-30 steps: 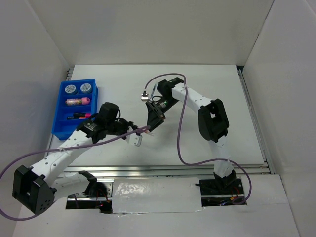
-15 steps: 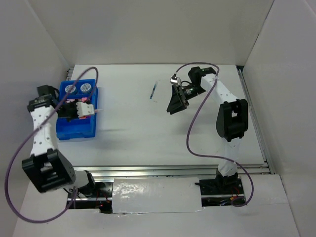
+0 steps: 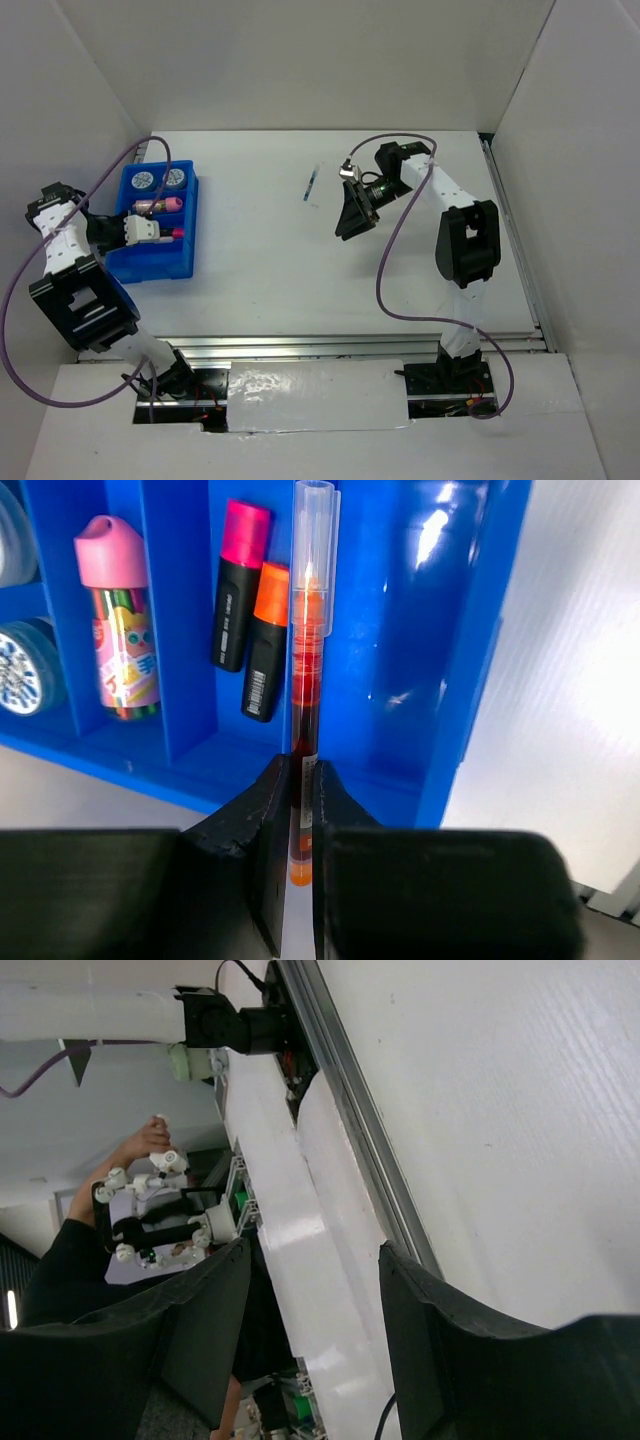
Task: Sort the stationery into containers
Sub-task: Place the pen in the storage box.
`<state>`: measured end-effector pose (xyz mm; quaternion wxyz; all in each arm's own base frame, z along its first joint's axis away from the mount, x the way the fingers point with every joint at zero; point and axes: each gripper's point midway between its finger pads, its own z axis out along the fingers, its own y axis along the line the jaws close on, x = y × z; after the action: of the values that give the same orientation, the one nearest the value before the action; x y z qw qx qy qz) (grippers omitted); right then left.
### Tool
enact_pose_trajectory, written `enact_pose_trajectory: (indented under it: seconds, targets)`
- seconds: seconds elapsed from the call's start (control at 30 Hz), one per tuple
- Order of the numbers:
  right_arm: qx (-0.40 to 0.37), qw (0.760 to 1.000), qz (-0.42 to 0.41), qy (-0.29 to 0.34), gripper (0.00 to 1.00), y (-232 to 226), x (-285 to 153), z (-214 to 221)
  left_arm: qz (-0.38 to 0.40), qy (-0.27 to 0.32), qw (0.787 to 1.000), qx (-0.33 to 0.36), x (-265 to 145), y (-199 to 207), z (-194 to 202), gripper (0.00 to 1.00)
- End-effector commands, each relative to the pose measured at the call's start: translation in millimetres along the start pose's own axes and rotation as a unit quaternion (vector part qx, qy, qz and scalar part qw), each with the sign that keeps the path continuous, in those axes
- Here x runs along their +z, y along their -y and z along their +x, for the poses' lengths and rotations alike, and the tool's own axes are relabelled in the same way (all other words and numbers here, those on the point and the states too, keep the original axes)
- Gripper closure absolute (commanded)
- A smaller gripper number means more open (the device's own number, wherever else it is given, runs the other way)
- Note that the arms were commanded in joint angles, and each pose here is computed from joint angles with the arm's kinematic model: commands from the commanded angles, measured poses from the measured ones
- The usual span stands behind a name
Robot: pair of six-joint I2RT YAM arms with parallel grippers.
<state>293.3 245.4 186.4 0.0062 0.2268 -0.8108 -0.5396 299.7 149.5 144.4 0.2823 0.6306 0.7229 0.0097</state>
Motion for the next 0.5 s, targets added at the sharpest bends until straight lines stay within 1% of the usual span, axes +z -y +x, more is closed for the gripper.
enact_pose_trajectory:
  seconds: [0.0, 0.03, 0.1, 0.2, 0.33, 0.4, 0.47]
  targets:
    - [-0.027, 1.000, 0.006, 0.003, 0.39, -10, -2, 3, 0.009, -0.006, 0.995, 0.104, 12, -10, 10, 1.00]
    - [-0.026, 1.000, 0.009, 0.000, 0.39, -8, -2, 4, 0.003, -0.014, 0.994, 0.107, 15, -14, 13, 0.98]
    - [-0.025, 1.000, 0.015, -0.002, 0.39, -6, -2, 3, 0.009, -0.016, 0.995, 0.097, 22, -11, 16, 0.96]
    - [-0.024, 1.000, 0.017, 0.001, 0.39, -5, -3, 1, 0.018, -0.014, 0.995, 0.093, 31, -6, 16, 0.91]
    - [-0.022, 0.999, 0.023, 0.004, 0.39, -2, -2, -2, 0.020, -0.007, 0.995, 0.102, 39, -4, 8, 0.78]
    - [-0.020, 0.999, 0.026, 0.003, 0.39, 0, -2, -2, 0.028, -0.007, 0.994, 0.103, 42, -1, 7, 0.75]
    - [-0.018, 0.999, 0.033, 0.003, 0.39, 3, -1, -4, 0.034, -0.008, 0.994, 0.102, 45, 0, 7, 0.65]
